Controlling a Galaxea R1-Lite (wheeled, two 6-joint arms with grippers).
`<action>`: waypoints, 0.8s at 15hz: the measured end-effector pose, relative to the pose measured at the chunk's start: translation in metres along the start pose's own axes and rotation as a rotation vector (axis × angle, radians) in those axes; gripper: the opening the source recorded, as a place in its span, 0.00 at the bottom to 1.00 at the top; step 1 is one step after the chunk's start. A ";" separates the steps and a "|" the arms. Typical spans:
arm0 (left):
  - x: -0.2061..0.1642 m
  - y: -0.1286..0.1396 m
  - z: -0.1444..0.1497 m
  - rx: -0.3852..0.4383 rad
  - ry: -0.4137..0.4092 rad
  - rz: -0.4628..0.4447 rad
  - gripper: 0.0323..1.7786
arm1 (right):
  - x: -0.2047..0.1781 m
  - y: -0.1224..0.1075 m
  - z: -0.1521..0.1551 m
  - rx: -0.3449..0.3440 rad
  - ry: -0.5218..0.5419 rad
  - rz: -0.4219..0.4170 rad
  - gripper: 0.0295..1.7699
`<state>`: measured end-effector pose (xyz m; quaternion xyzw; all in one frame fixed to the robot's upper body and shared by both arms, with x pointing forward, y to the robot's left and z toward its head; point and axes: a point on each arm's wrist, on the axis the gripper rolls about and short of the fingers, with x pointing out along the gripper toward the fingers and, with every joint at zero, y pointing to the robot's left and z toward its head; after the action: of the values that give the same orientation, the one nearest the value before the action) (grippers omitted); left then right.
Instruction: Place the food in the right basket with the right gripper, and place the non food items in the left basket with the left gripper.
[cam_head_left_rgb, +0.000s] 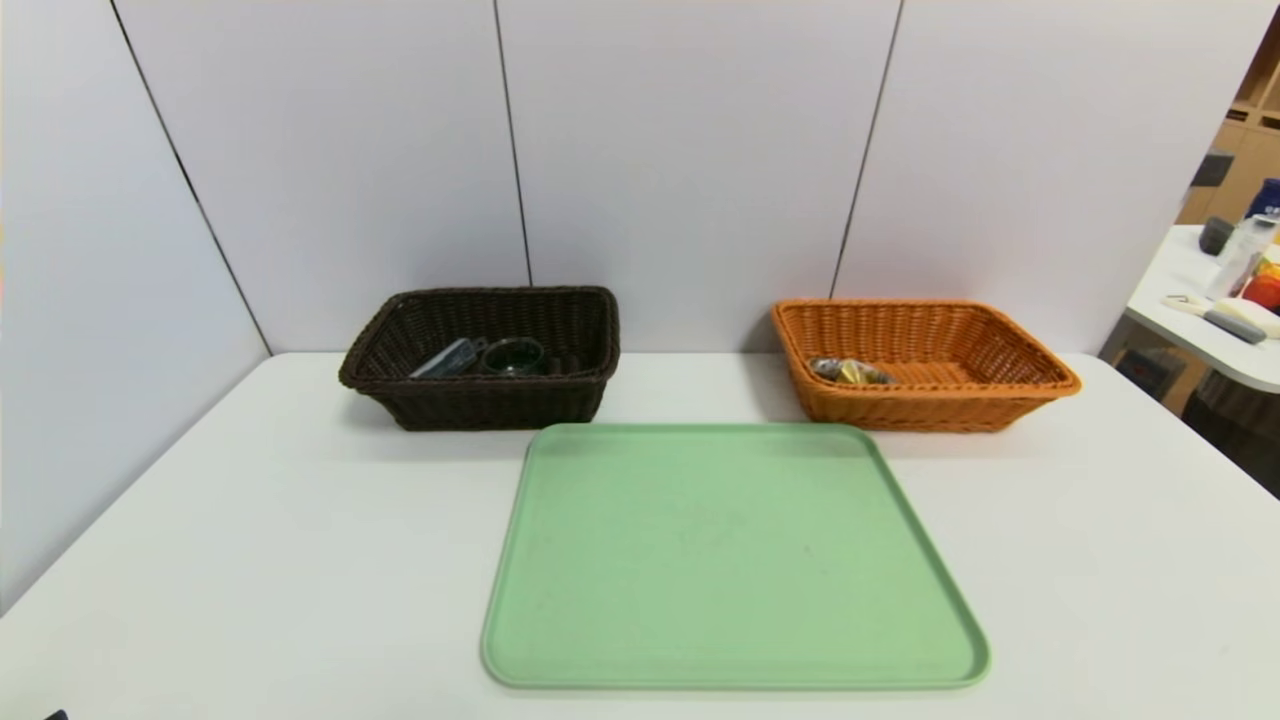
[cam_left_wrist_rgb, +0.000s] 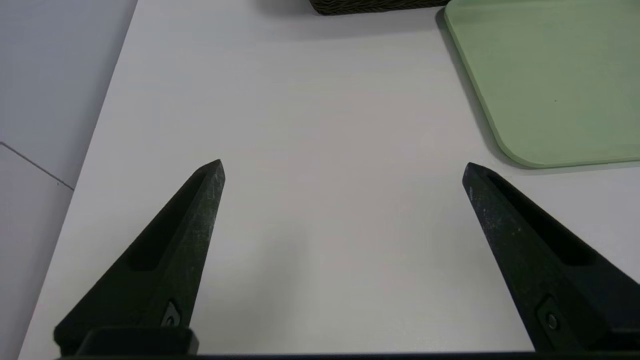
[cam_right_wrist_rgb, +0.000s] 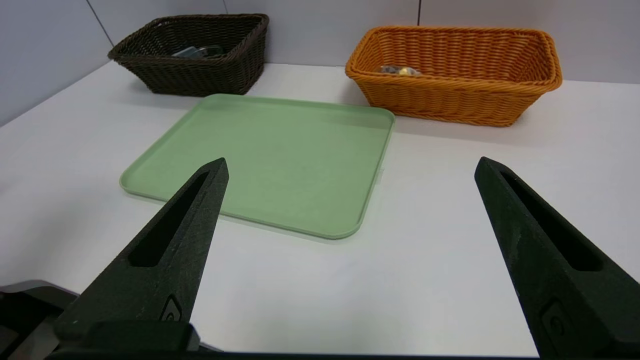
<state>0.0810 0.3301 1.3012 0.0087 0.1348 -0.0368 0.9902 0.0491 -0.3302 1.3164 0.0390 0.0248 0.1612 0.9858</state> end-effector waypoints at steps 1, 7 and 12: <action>-0.002 -0.001 -0.006 0.003 -0.007 -0.001 0.95 | -0.004 0.001 -0.002 -0.004 -0.012 0.000 0.96; -0.014 -0.004 -0.031 0.085 -0.074 -0.043 0.95 | -0.020 0.005 -0.019 -0.025 -0.061 -0.001 0.96; -0.018 -0.005 -0.043 0.167 -0.094 -0.113 0.95 | -0.028 0.008 -0.029 -0.045 -0.067 -0.006 0.96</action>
<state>0.0521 0.3276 1.2650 0.0819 0.0851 -0.1040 0.9875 0.0187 -0.3299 1.2893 0.0221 -0.0117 0.1573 0.9872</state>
